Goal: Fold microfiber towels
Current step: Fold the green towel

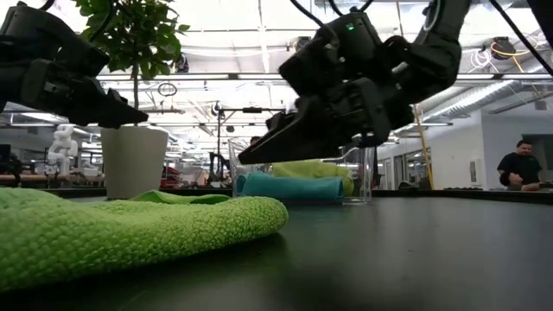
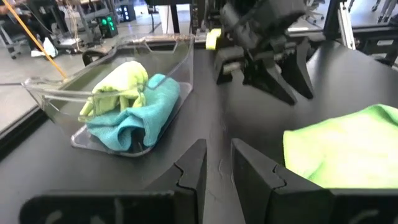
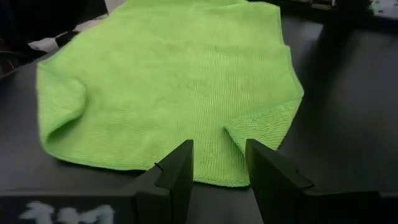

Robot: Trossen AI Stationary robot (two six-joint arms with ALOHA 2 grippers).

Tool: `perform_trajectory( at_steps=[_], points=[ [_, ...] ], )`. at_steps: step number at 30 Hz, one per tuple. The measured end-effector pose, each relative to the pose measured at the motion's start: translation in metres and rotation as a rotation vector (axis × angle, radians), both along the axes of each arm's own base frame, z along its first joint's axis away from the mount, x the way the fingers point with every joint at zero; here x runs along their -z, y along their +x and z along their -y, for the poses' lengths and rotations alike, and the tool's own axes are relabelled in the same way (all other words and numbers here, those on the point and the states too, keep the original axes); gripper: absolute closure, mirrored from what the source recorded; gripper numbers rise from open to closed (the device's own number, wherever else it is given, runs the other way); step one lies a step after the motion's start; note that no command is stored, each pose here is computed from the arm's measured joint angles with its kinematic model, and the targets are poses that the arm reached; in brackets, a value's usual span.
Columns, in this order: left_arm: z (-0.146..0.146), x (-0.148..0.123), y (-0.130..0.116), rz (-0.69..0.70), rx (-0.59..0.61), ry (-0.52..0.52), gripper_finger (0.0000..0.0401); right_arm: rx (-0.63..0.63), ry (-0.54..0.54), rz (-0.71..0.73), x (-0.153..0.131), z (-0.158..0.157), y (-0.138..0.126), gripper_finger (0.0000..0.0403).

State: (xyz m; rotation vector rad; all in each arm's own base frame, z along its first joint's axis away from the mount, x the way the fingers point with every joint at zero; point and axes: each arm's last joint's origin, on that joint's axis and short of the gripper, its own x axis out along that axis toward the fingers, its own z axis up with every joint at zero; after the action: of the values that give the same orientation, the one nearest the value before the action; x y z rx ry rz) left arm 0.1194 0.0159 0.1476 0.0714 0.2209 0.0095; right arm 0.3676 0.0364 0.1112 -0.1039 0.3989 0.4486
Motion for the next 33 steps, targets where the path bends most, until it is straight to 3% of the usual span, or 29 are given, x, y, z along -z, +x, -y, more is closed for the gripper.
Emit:
perform_trajectory(
  at_steps=[11,26,33],
  points=[
    [0.000,-0.004,0.001,0.040,-0.002,-0.001,0.0325,0.009,-0.031,-0.044,0.012,0.006,0.023,0.0263],
    [0.000,-0.005,0.001,0.051,-0.001,0.002,0.0325,0.027,-0.167,-0.013,0.012,0.008,0.025,0.0263],
    [0.000,-0.007,0.001,0.069,0.001,-0.010,0.0325,-0.059,-0.050,-0.071,0.031,0.005,0.039,0.0263]
  ],
)
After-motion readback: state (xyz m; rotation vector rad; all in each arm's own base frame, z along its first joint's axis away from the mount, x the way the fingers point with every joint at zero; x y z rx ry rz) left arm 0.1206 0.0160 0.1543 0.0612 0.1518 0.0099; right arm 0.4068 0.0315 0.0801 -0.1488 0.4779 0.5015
